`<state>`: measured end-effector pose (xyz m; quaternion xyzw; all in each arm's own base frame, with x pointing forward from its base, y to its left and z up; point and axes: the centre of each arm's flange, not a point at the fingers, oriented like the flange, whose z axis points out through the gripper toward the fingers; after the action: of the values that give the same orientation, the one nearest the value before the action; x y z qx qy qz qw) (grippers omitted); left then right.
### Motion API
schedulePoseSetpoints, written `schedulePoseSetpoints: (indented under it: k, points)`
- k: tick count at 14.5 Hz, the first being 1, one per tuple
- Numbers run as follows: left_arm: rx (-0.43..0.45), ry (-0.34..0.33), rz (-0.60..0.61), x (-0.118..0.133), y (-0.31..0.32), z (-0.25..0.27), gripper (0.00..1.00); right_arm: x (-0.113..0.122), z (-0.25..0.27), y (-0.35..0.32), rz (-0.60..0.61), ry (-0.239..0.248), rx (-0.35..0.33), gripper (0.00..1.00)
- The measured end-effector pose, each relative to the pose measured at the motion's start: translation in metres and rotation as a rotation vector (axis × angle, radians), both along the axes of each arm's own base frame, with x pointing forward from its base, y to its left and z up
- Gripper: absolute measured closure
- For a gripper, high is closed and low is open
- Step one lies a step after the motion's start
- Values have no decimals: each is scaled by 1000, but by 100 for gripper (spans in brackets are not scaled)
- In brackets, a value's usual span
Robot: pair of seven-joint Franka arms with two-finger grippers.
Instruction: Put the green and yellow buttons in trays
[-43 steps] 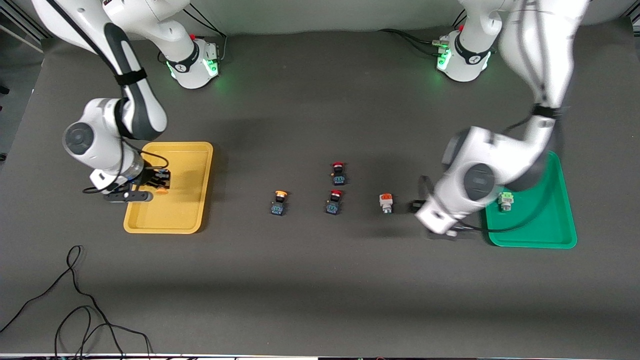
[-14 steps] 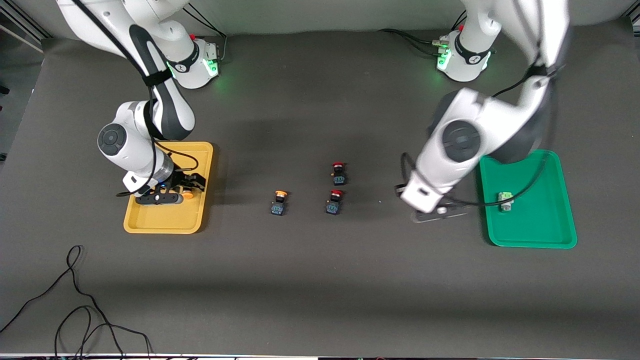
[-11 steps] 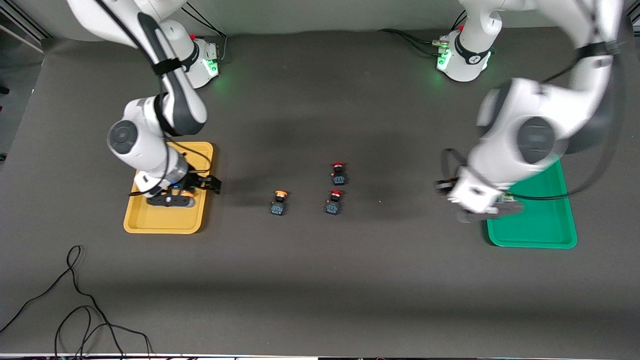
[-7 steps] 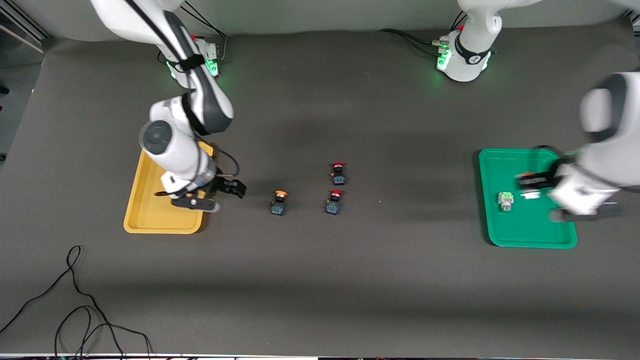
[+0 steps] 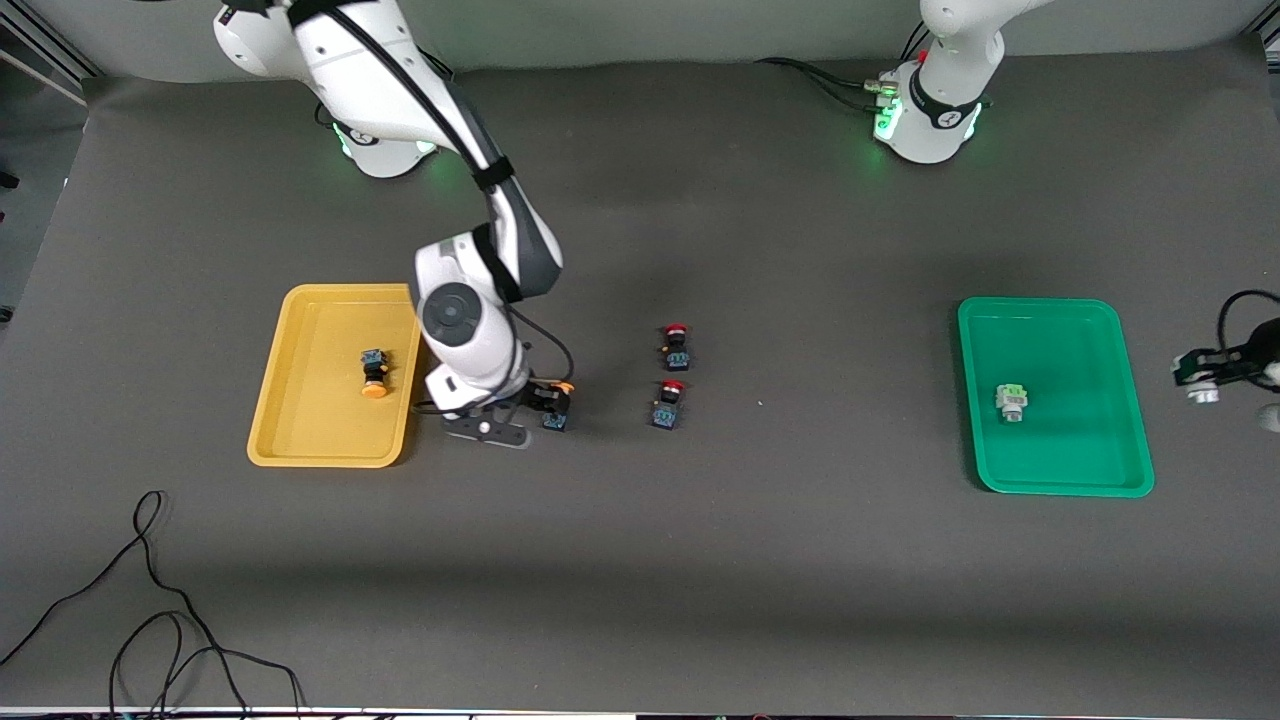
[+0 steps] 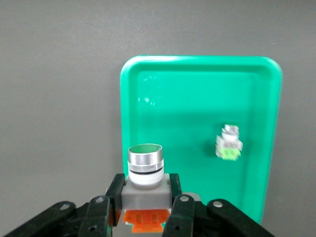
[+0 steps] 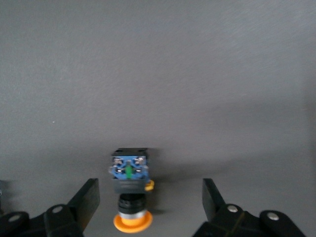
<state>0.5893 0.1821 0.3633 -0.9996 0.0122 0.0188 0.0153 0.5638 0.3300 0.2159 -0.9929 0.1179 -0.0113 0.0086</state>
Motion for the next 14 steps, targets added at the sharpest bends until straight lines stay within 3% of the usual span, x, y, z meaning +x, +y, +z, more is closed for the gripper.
schedulePoseSetpoints:
  k: [4, 7, 12, 13, 14]
  points:
    - [-19, -74, -6, -22, -5, -122, 59, 1, -21, 6, -3, -20, -6, 7]
    - [-34, -78, -3, -27, -4, -162, 59, -3, -42, 14, -5, -42, 6, 10]
    - [-22, -100, -8, -15, 2, -143, 12, -1, -42, 18, -7, -60, 14, 59]
    - [-21, -82, -11, -12, 5, -131, 2, 0, -40, 18, -9, -61, 16, 59]
    - [-21, -51, -11, -7, 9, -112, 0, 2, -36, 16, -13, -50, 15, 59]
